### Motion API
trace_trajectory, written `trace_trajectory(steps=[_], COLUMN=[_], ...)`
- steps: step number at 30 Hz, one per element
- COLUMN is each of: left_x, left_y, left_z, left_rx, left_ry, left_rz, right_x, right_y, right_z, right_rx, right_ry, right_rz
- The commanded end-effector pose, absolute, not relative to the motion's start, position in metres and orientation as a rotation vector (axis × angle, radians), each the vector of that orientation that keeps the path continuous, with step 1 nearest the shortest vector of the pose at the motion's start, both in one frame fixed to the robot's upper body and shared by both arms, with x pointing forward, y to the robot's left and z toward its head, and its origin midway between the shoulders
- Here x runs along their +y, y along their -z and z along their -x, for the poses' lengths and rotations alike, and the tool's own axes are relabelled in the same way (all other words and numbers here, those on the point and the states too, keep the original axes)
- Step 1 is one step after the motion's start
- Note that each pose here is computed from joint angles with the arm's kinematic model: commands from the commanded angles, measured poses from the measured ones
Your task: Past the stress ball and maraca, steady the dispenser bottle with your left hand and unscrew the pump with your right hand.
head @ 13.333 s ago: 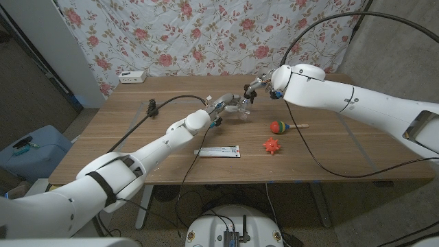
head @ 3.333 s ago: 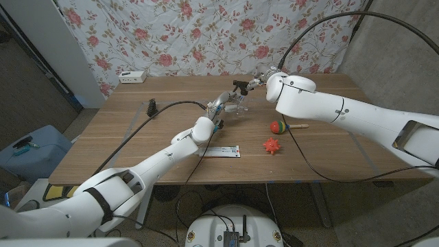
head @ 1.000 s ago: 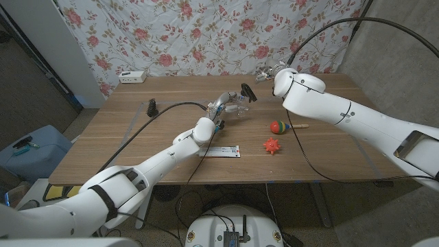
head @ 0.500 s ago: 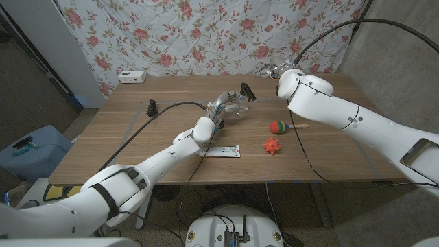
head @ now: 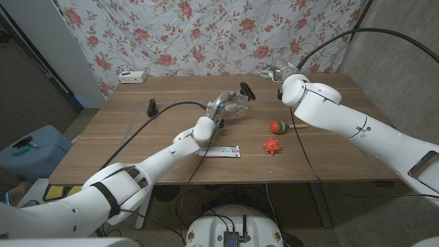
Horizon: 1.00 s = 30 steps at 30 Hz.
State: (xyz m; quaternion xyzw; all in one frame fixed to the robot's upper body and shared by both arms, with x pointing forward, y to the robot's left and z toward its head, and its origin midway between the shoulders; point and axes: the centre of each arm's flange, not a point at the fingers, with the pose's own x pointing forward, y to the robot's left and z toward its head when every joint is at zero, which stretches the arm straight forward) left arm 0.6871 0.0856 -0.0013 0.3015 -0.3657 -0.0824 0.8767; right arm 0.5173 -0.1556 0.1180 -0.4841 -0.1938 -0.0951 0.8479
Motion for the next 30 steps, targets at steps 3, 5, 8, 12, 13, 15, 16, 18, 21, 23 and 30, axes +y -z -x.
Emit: trace_trajectory(steps=[3,5,8,12,13,15,16,18,21,23,30], left_x=[0.084,0.084,0.083,0.083,0.083,0.083,0.083,0.082,0.082,0.081,0.080], left_y=[-0.001,-0.001,-0.001,-0.001,-0.001,-0.001,-0.001,-0.001,-0.001,-0.001,-0.002], left_z=[-0.689,-0.689,-0.689,-0.689,-0.689,-0.689,-0.689,-0.689,-0.689,-0.689,-0.690], left_rx=[-0.763,-0.764,-0.761,-0.766,-0.761,-0.761,-0.766,-0.763,-0.767,-0.763,-0.762], left_ry=[0.176,0.181,0.177,0.179,0.171,0.169,0.175,0.169,0.174,0.169,0.167], left_rz=[-0.621,-0.621,-0.623,-0.624,-0.623,-0.625,-0.626,-0.626,-0.625,-0.627,-0.626], right_x=[-0.152,-0.151,-0.149,-0.145,-0.144,-0.142,-0.141,-0.138,-0.134,-0.132,-0.123], right_y=[-0.103,-0.101,-0.099,-0.095,-0.094,-0.093,-0.092,-0.090,-0.088,-0.087,-0.083], right_z=[-0.511,-0.510,-0.510,-0.511,-0.511,-0.511,-0.512,-0.513,-0.515,-0.517,-0.524], right_rx=[-0.409,-0.402,-0.394,-0.381,-0.379,-0.368,-0.363,-0.354,-0.343,-0.339,-0.328], right_ry=[0.163,0.161,0.153,0.156,0.157,0.172,0.180,0.188,0.200,0.201,0.197], right_rz=[0.985,0.983,0.982,0.989,0.987,0.992,0.996,0.993,1.005,1.007,1.022])
